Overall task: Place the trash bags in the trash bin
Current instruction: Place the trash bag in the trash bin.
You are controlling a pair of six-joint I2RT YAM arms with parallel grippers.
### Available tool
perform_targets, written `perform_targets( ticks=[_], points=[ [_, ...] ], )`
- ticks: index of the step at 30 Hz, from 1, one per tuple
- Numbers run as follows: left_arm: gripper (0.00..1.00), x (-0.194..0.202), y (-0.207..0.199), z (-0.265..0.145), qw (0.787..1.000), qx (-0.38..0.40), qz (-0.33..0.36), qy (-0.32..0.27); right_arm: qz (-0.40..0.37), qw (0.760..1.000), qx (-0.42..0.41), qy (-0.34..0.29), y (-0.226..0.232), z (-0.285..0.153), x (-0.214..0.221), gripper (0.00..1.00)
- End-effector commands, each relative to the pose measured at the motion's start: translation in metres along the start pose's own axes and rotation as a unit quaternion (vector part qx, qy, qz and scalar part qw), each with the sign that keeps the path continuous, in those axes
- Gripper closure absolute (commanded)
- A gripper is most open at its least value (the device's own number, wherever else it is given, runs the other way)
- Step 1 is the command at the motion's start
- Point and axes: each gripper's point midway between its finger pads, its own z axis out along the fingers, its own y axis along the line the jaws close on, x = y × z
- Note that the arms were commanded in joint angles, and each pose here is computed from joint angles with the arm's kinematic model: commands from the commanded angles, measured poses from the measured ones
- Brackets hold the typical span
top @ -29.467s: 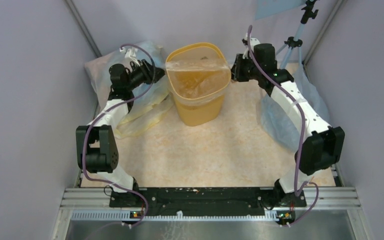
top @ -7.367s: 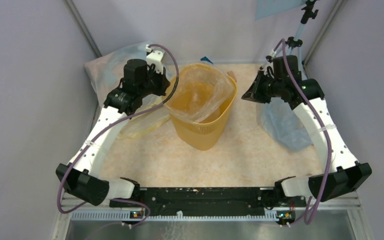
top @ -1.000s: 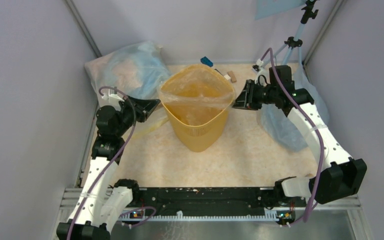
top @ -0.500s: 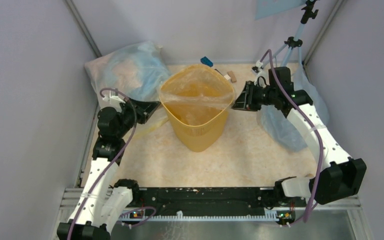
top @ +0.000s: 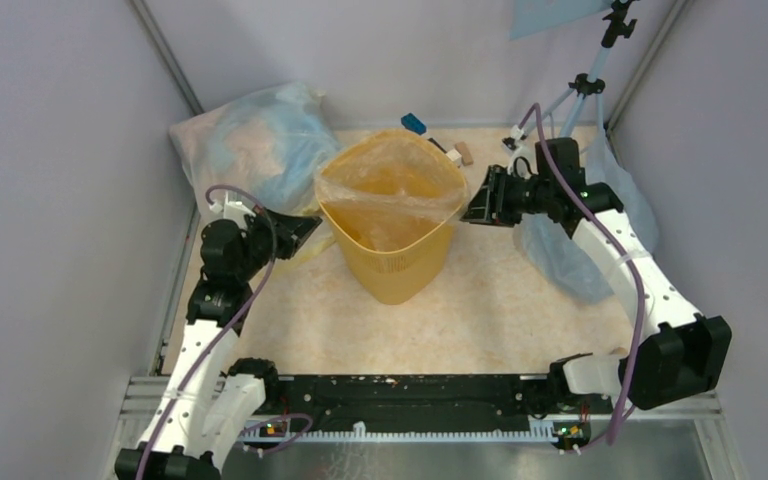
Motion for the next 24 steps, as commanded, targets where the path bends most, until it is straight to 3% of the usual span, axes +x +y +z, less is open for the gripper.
perform_targets(
  ticks=[1, 9, 15, 20, 24],
  points=[
    [0.93, -0.020, -0.026, -0.009, 0.998, 0.015, 0.045, -0.041, -0.044, 0.998, -0.004, -0.042, 0.021, -0.023, -0.018, 0.56],
    [0.78, -0.048, -0.046, -0.017, 0.993, 0.006, 0.091, -0.079, -0.065, 0.994, 0.042, -0.082, 0.018, -0.042, -0.029, 0.55],
    [0.64, -0.070, -0.049, -0.009, 0.991, 0.009, 0.109, -0.076, -0.079, 0.990, 0.057, -0.103, 0.022, -0.053, -0.038, 0.50],
    [0.60, -0.090, -0.042, 0.002, 0.994, 0.046, 0.093, -0.039, -0.094, 0.984, 0.068, -0.134, 0.028, -0.066, -0.055, 0.50],
    [0.48, -0.087, -0.045, 0.017, 0.992, 0.085, 0.087, 0.019, -0.076, 0.985, 0.040, -0.148, 0.030, -0.068, -0.067, 0.52]
  ],
)
